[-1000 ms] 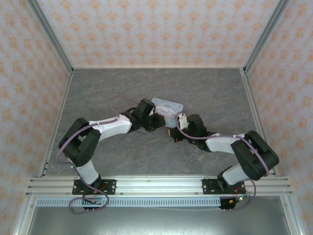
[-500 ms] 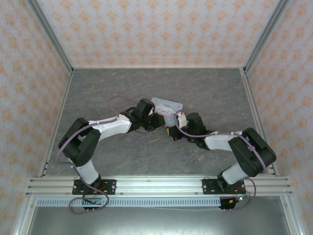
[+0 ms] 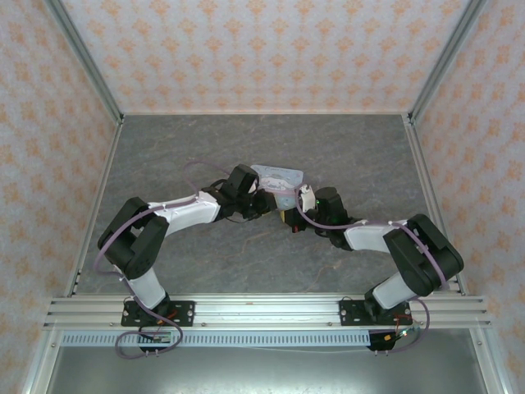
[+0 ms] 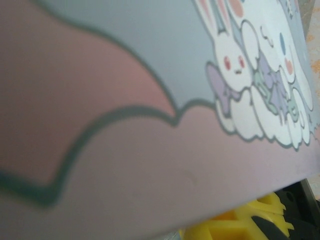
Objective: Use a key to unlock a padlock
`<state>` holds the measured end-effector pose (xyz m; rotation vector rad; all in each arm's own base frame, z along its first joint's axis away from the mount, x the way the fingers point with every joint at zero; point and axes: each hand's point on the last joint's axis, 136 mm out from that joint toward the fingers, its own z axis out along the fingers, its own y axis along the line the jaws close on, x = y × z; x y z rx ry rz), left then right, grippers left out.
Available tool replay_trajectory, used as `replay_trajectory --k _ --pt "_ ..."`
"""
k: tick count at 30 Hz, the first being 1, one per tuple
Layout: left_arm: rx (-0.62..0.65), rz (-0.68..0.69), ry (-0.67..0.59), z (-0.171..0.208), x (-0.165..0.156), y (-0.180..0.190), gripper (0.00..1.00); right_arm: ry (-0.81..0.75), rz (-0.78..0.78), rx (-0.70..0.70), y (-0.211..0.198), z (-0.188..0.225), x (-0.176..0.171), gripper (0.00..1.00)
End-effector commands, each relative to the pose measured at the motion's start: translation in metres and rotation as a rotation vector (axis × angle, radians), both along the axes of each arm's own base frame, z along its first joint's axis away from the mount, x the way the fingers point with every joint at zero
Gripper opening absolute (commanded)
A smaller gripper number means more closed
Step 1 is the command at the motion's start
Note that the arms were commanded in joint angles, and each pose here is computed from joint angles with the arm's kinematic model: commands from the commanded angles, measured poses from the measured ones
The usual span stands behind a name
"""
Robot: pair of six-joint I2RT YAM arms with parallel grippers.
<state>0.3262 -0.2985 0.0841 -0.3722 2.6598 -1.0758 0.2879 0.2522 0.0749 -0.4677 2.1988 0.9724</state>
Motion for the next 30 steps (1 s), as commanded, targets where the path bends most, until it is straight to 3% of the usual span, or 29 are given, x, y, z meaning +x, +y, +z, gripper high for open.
replay_trajectory --k 1,16,30 --pt "-0.054 -0.018 0.002 0.014 -0.003 -0.006 0.13 -0.059 0.017 0.046 0.005 0.017 0.007 0.00" --pt "-0.081 0.025 0.009 0.018 0.003 -0.005 0.13 -0.022 0.037 0.006 0.001 -0.004 -0.003 0.00" --pt "-0.076 0.034 0.020 0.015 0.005 -0.002 0.13 -0.035 0.056 0.039 0.004 0.007 -0.007 0.00"
